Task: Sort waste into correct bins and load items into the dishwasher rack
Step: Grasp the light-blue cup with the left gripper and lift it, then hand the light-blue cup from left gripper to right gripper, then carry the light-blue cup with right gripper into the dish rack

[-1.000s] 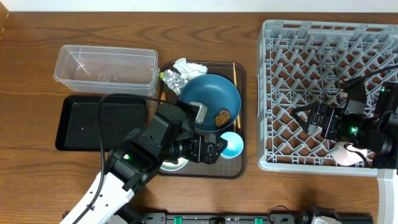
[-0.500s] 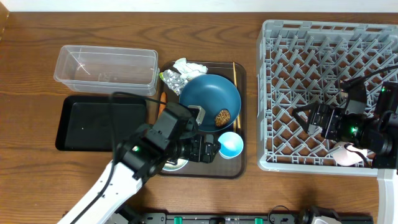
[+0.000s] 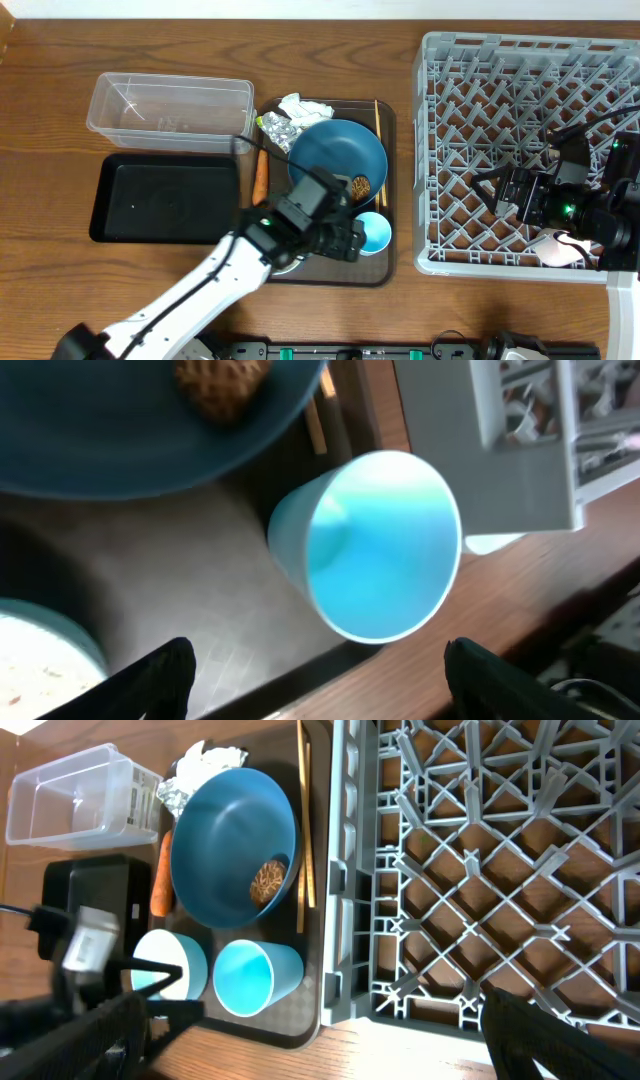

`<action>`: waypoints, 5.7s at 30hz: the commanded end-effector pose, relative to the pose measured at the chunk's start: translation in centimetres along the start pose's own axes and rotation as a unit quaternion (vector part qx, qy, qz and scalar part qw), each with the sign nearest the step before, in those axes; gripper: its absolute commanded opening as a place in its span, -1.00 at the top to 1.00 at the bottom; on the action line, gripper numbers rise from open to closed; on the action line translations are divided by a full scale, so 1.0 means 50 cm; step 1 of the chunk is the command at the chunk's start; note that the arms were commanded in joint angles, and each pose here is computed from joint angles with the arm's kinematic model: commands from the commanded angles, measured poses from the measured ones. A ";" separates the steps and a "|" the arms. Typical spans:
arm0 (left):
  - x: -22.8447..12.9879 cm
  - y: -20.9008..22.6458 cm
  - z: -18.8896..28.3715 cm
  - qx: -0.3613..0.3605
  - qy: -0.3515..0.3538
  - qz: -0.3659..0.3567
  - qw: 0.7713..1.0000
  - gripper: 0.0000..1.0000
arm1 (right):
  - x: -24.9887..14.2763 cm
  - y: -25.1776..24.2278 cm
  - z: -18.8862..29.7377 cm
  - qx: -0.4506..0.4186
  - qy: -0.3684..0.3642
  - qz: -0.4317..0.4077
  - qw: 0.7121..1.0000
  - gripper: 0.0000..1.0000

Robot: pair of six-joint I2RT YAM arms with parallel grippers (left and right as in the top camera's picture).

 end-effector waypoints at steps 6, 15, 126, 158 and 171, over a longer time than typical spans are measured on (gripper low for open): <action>0.007 0.016 -0.075 0.063 0.017 0.008 0.998 -0.32 | 0.002 0.008 0.004 0.002 -0.004 0.018 1.000 -0.99; 0.021 0.017 -0.100 0.059 0.004 0.007 0.998 0.41 | 0.001 0.008 0.004 0.002 -0.003 0.017 1.000 -0.99; 0.176 -0.008 0.380 -0.439 -0.258 -0.129 0.851 0.88 | -0.174 0.365 0.034 0.446 0.072 0.426 0.784 -0.28; 0.179 -0.009 0.378 -0.435 -0.262 -0.128 0.852 -0.79 | -0.132 0.328 0.020 0.321 0.010 0.371 0.871 0.07; 0.184 0.040 0.392 -0.407 -0.289 -0.114 0.859 -0.96 | -0.018 0.047 0.085 -0.088 -0.174 0.046 0.980 -0.01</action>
Point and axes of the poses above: each gripper's point midway between its finger pads, its own z axis back along the fingers, its own y axis along the line the jaws close on, x = y × z, the point moved 6 cm from there along z, back along the fingers, and after that the axes turned 13 degrees about -z, right-handed, at the moved point
